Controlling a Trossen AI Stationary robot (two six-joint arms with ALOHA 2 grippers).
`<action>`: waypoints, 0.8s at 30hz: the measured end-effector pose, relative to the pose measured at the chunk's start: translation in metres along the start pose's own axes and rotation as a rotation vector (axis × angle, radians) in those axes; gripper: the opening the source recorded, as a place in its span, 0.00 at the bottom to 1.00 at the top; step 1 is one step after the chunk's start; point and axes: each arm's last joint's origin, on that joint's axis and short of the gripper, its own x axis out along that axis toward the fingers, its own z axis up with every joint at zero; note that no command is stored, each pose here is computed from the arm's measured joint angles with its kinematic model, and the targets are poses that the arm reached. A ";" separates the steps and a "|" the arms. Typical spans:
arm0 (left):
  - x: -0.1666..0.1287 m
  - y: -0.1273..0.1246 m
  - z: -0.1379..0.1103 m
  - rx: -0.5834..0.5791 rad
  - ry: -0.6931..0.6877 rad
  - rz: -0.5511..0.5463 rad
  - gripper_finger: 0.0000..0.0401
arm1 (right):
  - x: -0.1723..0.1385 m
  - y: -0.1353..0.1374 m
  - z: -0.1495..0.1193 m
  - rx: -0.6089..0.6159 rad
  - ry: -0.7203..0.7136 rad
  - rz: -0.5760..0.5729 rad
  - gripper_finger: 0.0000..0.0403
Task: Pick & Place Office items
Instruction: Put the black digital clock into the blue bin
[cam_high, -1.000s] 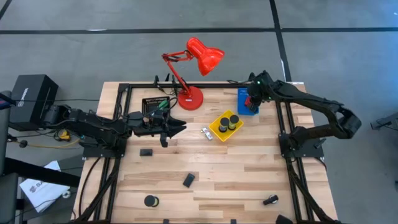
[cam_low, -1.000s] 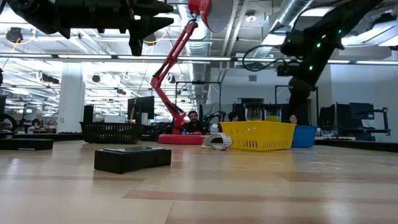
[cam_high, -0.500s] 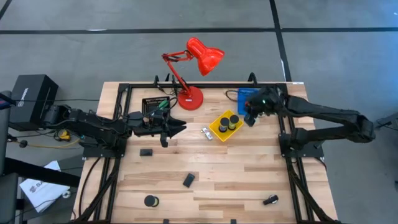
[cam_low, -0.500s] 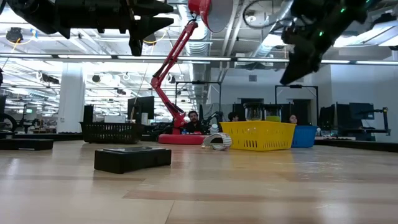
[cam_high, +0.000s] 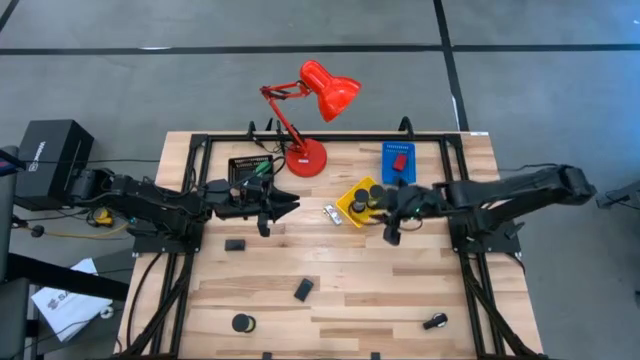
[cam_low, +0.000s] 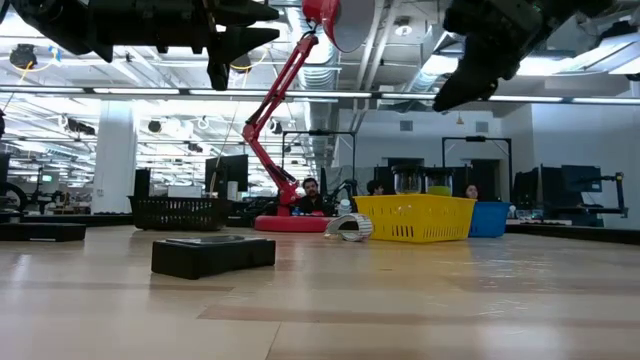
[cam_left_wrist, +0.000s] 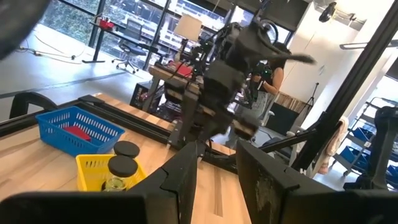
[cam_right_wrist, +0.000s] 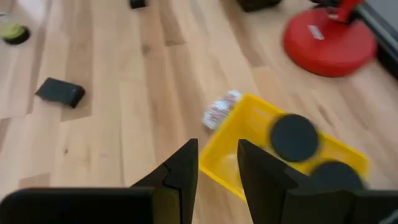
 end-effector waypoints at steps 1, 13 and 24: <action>0.000 -0.001 0.000 0.000 0.001 -0.003 0.27 | 0.005 0.004 0.000 -0.015 -0.003 -0.001 0.26; -0.001 -0.005 -0.002 0.061 0.008 -0.023 0.27 | 0.030 0.011 0.006 -0.103 0.012 -0.022 0.26; -0.001 -0.004 -0.001 0.060 0.004 -0.019 0.27 | 0.075 0.018 0.012 -0.198 -0.061 -0.021 0.26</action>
